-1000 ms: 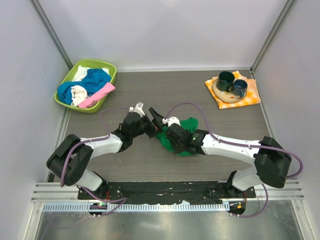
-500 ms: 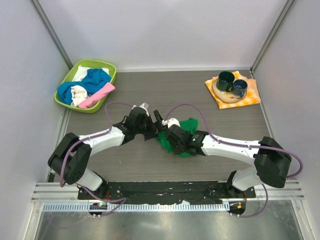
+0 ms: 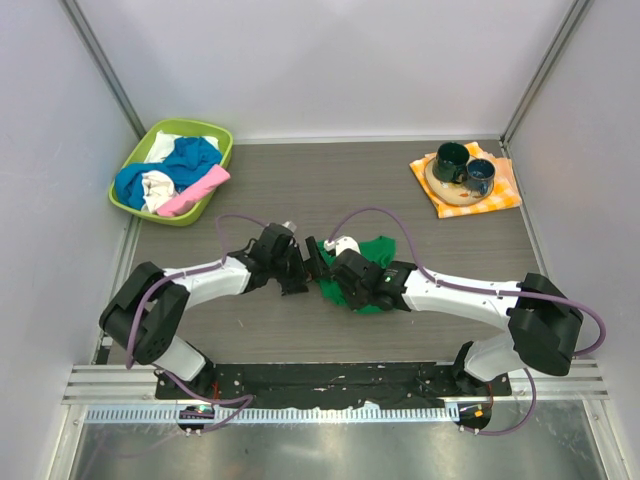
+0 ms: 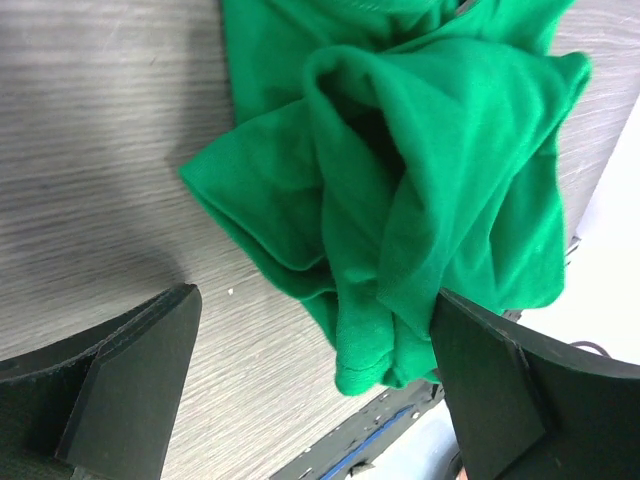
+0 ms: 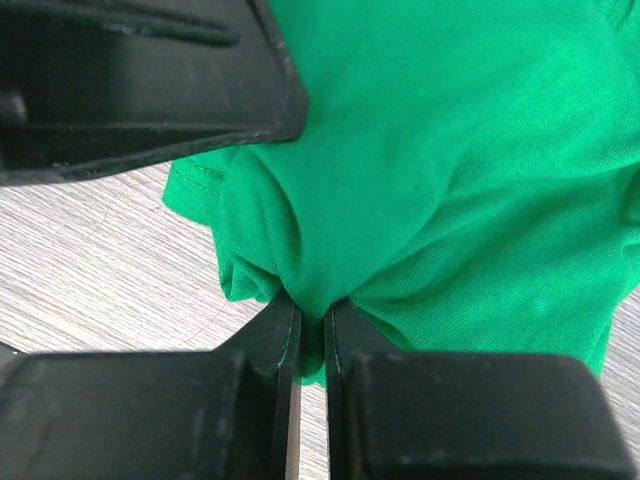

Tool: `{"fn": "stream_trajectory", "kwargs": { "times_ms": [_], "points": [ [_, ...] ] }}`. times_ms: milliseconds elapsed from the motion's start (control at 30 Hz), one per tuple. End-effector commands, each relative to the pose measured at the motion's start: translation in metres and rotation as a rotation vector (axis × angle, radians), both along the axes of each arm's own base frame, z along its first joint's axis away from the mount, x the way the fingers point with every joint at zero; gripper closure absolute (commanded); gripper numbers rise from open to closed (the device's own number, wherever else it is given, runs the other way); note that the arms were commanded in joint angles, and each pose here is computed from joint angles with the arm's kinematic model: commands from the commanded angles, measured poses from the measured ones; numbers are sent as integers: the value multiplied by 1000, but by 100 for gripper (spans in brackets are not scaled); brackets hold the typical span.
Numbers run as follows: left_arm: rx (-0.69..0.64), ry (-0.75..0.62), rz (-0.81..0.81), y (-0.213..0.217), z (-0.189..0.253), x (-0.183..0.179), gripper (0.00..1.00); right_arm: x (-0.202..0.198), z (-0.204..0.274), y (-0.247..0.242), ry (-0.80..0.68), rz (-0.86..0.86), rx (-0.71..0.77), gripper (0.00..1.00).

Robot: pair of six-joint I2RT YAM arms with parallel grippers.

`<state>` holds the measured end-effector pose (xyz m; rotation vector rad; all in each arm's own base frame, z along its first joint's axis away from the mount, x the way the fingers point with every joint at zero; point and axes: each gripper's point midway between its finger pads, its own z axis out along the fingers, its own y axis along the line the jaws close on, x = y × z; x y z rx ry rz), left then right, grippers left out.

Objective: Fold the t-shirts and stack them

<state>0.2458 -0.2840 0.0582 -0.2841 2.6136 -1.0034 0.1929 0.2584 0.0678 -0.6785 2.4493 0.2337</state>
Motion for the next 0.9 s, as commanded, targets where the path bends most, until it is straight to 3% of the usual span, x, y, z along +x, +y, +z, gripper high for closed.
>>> {"fn": "stream_trajectory", "kwargs": {
  "times_ms": [0, 433, 867],
  "points": [
    [-28, 17, -22, 1, -7, -12, 0, 6, 24, 13, -44, 11, 67, 99],
    [-246, -1, 52, -28, -8, -11, 0, 5, 39, 20, -46, 17, 108, 99],
    [-273, -5, 142, -31, -25, -1, 4, 1, 49, 21, -49, 25, 111, 99]
  ]
}}
